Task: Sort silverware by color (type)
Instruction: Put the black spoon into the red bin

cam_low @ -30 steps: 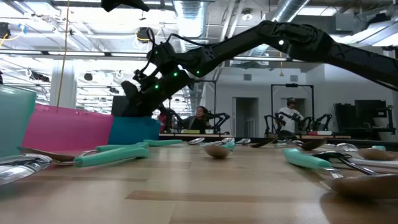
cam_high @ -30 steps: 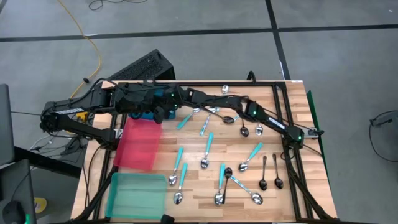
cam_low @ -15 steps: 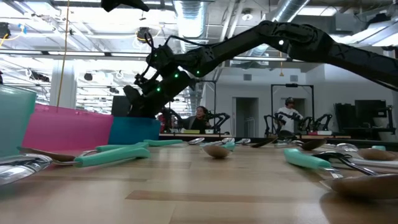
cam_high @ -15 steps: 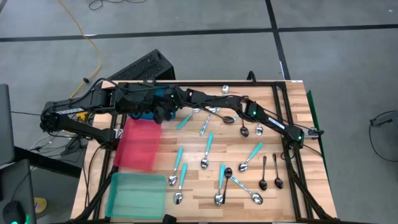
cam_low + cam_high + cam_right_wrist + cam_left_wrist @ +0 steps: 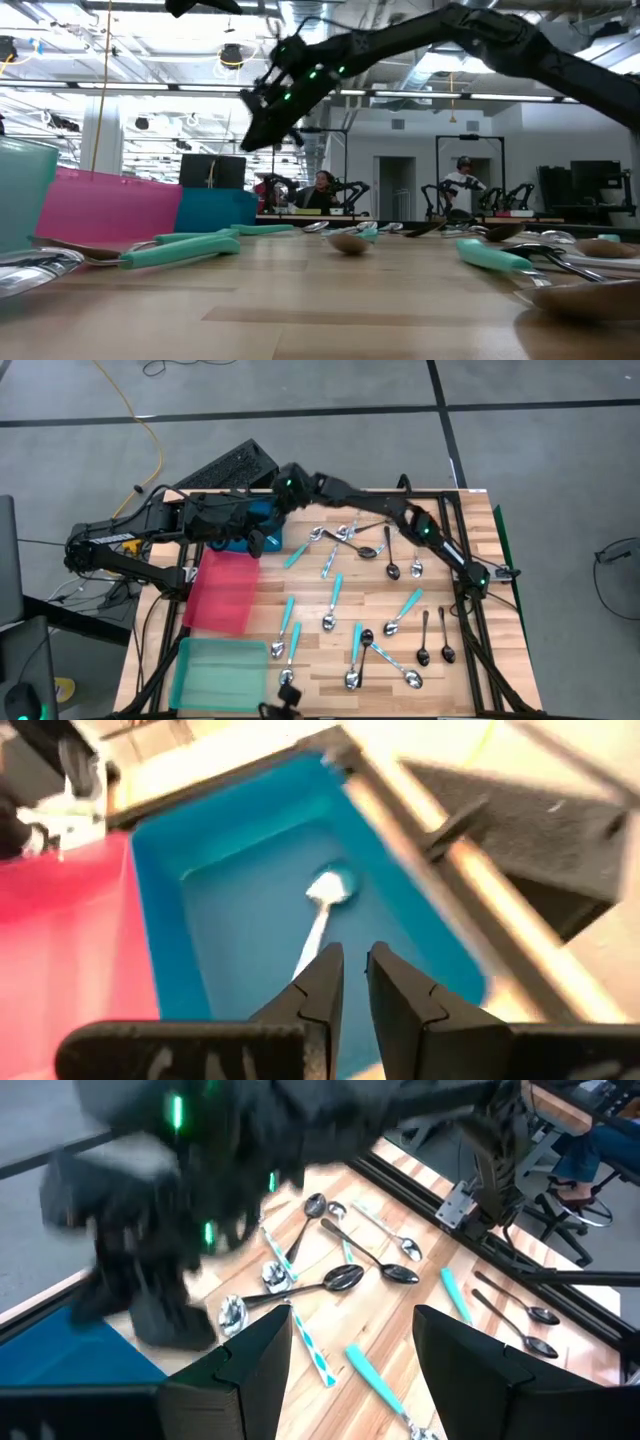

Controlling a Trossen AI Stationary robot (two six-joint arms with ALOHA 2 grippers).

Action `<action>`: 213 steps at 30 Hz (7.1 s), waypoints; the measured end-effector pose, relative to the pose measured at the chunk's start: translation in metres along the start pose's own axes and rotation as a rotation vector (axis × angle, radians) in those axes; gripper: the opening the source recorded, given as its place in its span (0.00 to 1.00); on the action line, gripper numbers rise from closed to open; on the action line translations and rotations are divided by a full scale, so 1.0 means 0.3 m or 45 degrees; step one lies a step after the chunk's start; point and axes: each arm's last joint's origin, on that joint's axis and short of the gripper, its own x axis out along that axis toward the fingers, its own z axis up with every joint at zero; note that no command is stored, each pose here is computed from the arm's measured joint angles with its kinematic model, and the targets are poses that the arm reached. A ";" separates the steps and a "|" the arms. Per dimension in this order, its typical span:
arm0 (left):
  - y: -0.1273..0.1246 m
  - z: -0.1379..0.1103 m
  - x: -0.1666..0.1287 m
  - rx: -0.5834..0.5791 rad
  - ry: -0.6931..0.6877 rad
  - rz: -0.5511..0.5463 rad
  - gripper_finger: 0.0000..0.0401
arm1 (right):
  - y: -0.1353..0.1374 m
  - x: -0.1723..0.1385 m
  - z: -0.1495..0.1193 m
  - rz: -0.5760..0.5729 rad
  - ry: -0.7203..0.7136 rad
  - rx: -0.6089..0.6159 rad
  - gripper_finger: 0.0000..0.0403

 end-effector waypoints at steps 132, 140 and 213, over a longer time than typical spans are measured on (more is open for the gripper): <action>0.009 0.003 0.002 -0.058 -0.059 0.116 0.49 | 0.150 -0.516 -0.484 -0.119 0.353 -0.006 0.06; 0.009 0.003 0.002 -0.059 -0.060 0.115 0.49 | 0.212 -0.428 -0.447 -0.043 0.279 -0.088 0.06; 0.045 0.009 -0.185 -0.384 -0.023 -0.285 0.49 | 0.694 0.166 -0.234 0.644 -0.566 -1.417 0.06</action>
